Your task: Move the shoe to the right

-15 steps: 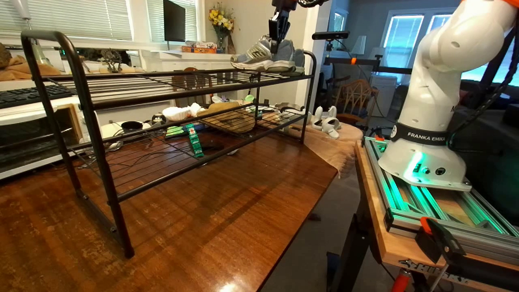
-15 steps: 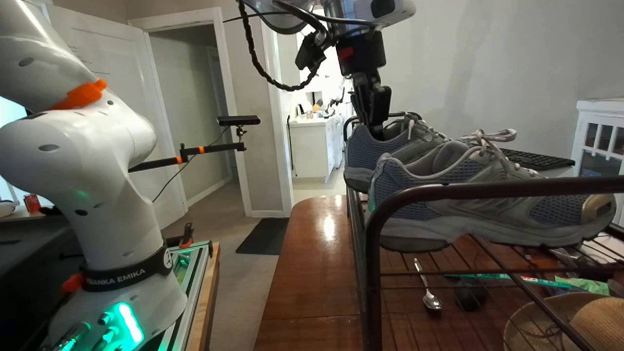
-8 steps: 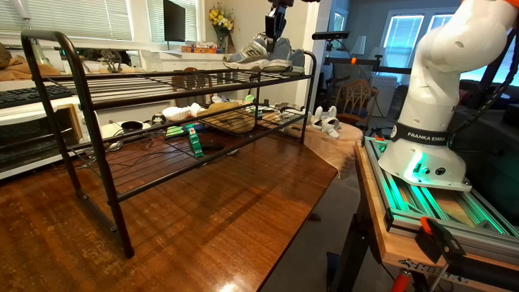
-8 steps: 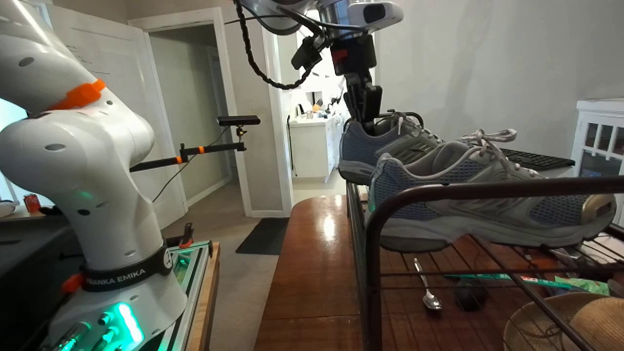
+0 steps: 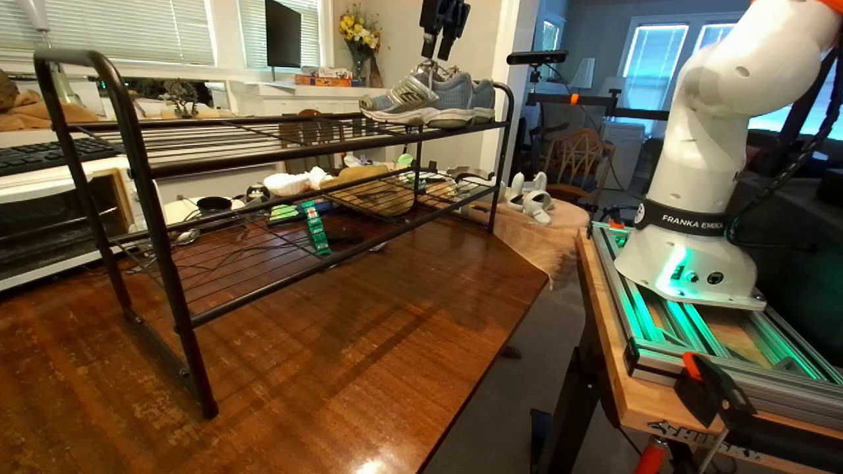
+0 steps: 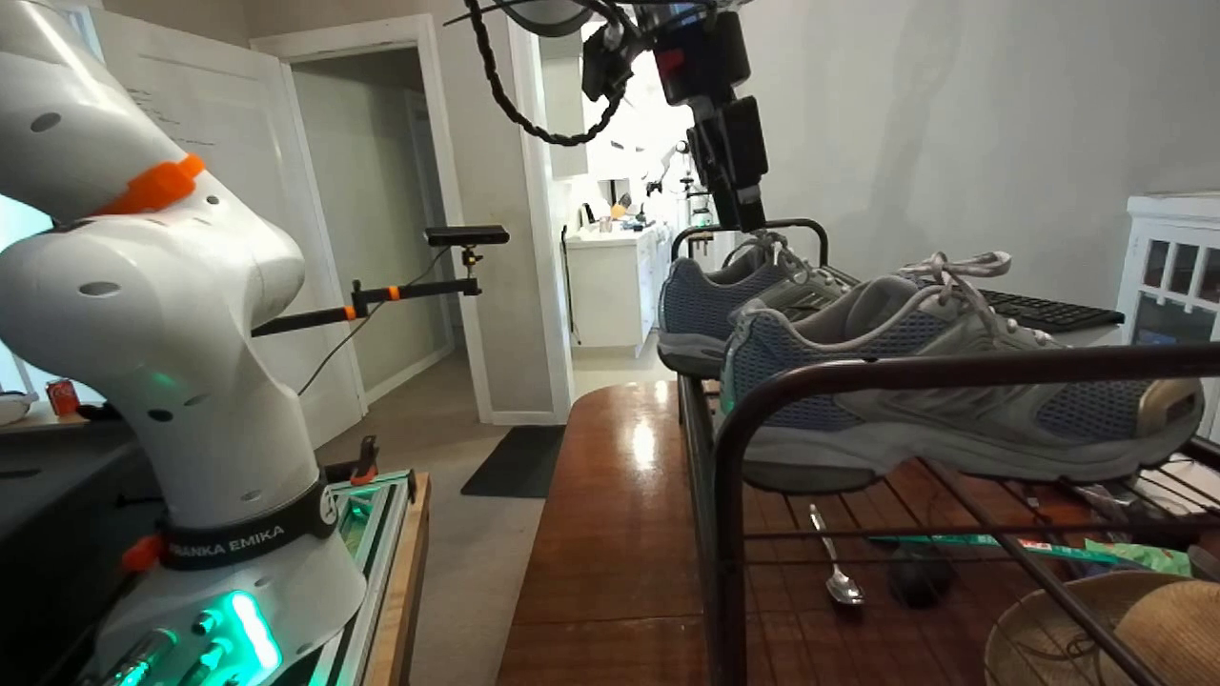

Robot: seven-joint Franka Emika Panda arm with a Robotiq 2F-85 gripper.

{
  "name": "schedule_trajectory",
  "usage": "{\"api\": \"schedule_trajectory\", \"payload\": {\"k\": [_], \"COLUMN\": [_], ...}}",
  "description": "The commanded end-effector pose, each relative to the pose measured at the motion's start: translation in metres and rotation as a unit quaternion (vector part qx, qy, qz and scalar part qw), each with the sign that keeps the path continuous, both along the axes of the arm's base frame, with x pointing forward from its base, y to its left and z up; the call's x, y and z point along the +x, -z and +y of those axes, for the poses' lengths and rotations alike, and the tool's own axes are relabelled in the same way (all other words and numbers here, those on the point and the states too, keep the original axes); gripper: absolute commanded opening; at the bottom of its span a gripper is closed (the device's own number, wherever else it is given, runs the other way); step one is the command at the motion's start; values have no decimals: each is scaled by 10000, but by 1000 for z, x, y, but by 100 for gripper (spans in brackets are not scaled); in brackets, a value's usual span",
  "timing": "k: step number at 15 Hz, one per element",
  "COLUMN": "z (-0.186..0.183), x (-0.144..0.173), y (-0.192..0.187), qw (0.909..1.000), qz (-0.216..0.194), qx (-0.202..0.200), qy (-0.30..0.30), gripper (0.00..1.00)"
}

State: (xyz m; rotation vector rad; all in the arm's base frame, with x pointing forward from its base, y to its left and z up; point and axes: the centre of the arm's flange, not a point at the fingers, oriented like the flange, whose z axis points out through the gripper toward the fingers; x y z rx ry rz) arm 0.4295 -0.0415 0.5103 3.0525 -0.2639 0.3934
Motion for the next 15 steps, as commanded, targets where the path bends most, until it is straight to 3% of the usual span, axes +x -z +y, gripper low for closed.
{"api": "schedule_trajectory", "payload": {"k": [1,6,15], "z": [-20,-61,-98], "x": [-5,-13,-28], "y": [-17,-38,-61], "qw": [9986,9897,9788], "qz": [-154,-591,-836], "qx": [-51,-469,-549], "qy": [505,1214,1786], "gripper": [100,100,100]}}
